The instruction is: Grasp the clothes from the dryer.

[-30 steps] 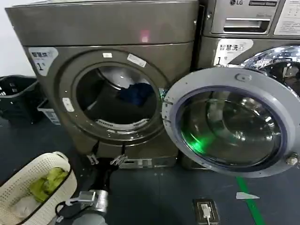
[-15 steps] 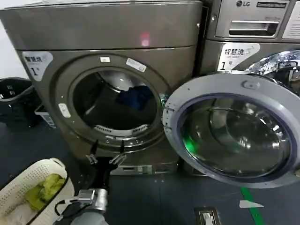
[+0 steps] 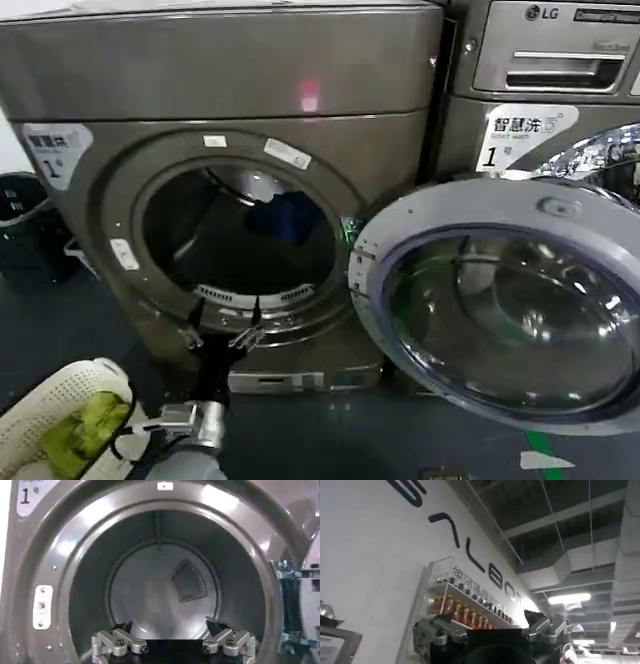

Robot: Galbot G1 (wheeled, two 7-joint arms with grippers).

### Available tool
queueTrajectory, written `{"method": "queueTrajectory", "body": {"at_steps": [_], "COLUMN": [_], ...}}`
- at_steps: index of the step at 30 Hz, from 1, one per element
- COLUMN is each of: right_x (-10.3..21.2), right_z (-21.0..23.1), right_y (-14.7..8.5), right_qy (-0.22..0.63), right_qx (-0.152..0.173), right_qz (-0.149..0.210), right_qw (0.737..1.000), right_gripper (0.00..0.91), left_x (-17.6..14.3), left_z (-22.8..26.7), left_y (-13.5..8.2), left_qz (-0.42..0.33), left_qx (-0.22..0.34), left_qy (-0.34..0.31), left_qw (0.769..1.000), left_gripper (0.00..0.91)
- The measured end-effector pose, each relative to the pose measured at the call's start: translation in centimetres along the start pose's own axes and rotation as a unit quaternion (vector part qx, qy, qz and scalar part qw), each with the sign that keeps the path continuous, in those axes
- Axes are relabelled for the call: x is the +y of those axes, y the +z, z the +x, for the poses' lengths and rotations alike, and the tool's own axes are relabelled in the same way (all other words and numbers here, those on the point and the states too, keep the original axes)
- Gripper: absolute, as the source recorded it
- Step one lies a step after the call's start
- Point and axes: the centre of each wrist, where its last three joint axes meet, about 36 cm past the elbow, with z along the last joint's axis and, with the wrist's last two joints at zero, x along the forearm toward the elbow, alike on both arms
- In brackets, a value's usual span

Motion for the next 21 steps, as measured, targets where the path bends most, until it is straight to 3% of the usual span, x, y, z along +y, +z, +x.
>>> {"method": "queueTrajectory", "body": {"at_steps": [21], "right_x": [-0.33], "right_z": [0.04], "right_y": [-0.2], "right_qy": [0.004], "right_qx": [-0.005], "right_qz": [0.0], "right_qw": [1.0], "right_gripper": [0.907], "left_x": [0.58], "left_z": [-0.88], "left_y": [-0.06], "left_qz": [0.0], "left_qx": [-0.002], "left_qy": [-0.001], "left_qw": [1.0], "left_gripper": [0.907]}}
